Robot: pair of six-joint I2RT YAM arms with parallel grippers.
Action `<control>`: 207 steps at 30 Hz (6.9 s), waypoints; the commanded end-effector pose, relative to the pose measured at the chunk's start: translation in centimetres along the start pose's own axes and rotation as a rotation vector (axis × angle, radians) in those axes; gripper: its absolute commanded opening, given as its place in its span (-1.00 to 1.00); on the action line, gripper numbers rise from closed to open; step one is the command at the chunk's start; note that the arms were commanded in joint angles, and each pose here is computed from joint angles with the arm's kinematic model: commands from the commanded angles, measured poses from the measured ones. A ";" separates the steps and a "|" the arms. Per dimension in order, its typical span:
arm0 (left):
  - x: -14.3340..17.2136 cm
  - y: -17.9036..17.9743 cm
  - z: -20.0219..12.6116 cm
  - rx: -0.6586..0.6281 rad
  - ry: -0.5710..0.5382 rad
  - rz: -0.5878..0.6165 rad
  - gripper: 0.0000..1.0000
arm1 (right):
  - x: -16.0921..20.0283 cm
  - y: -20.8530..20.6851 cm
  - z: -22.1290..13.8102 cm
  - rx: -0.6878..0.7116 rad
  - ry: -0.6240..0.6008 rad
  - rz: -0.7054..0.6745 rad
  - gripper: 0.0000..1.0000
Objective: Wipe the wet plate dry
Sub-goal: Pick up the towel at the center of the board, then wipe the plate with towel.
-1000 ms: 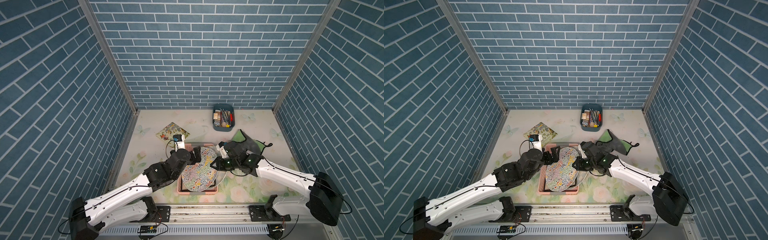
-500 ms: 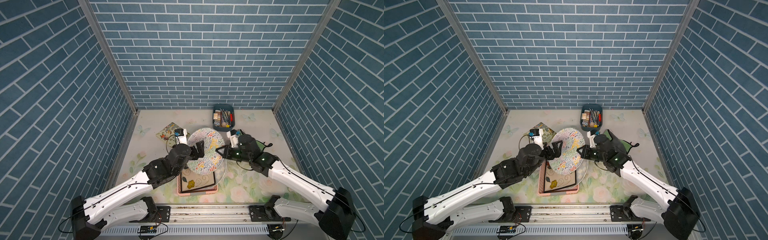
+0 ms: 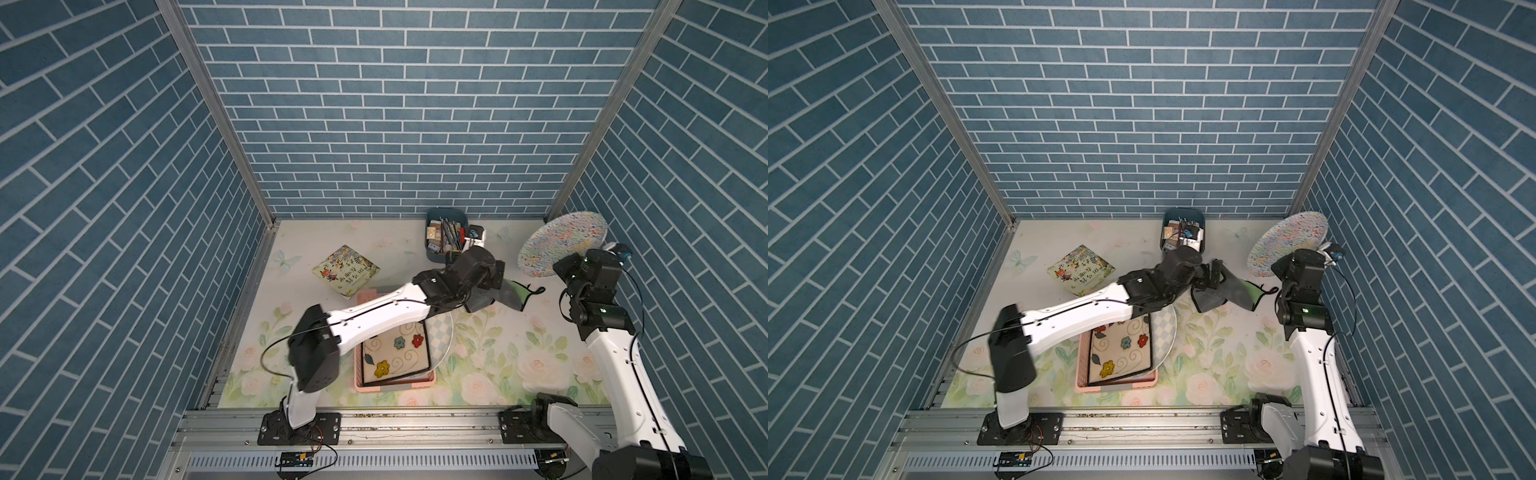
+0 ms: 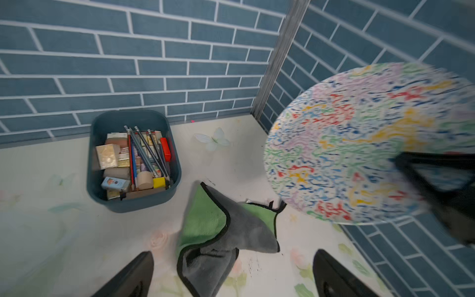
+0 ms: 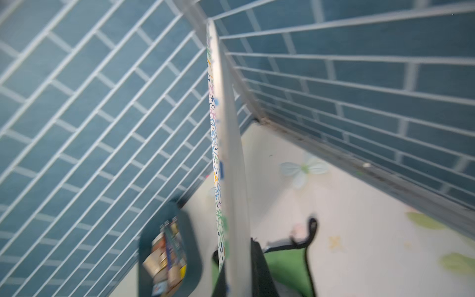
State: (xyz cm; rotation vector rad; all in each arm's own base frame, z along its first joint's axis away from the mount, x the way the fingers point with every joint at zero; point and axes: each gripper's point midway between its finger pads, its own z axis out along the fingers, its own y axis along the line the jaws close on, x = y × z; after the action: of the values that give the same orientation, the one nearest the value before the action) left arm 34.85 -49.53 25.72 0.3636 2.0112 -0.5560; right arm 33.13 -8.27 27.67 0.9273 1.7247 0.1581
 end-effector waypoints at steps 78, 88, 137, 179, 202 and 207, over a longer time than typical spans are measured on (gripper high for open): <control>-7.1 19.6 -10.9 -0.159 -0.083 -0.219 -1.00 | 1.2 26.9 -23.6 -1.466 0.161 0.240 -1.00; -8.3 21.3 -12.7 -0.151 -0.125 -0.318 -1.00 | 4.6 28.0 -28.1 -1.672 0.271 0.163 -1.00; -6.8 15.7 -10.7 -0.043 0.001 0.045 -1.00 | 2.3 28.8 -25.3 -1.698 0.252 0.220 -1.00; -1.4 13.3 -7.6 0.088 0.123 -0.005 -1.00 | 0.4 28.1 -24.7 -1.681 0.207 0.164 -1.00; -15.4 14.7 -9.8 0.167 -0.145 0.039 -1.00 | 7.6 29.4 -29.3 -1.811 0.414 0.007 -1.00; -15.8 10.8 -7.3 0.189 -0.090 0.131 -1.00 | 6.8 29.6 -28.9 -1.806 0.376 0.021 -1.00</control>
State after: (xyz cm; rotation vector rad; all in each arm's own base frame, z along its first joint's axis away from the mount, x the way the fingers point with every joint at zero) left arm 41.03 -33.77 48.39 0.4337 1.6181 -0.7397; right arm 29.51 26.88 39.09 -0.1365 1.5391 1.5592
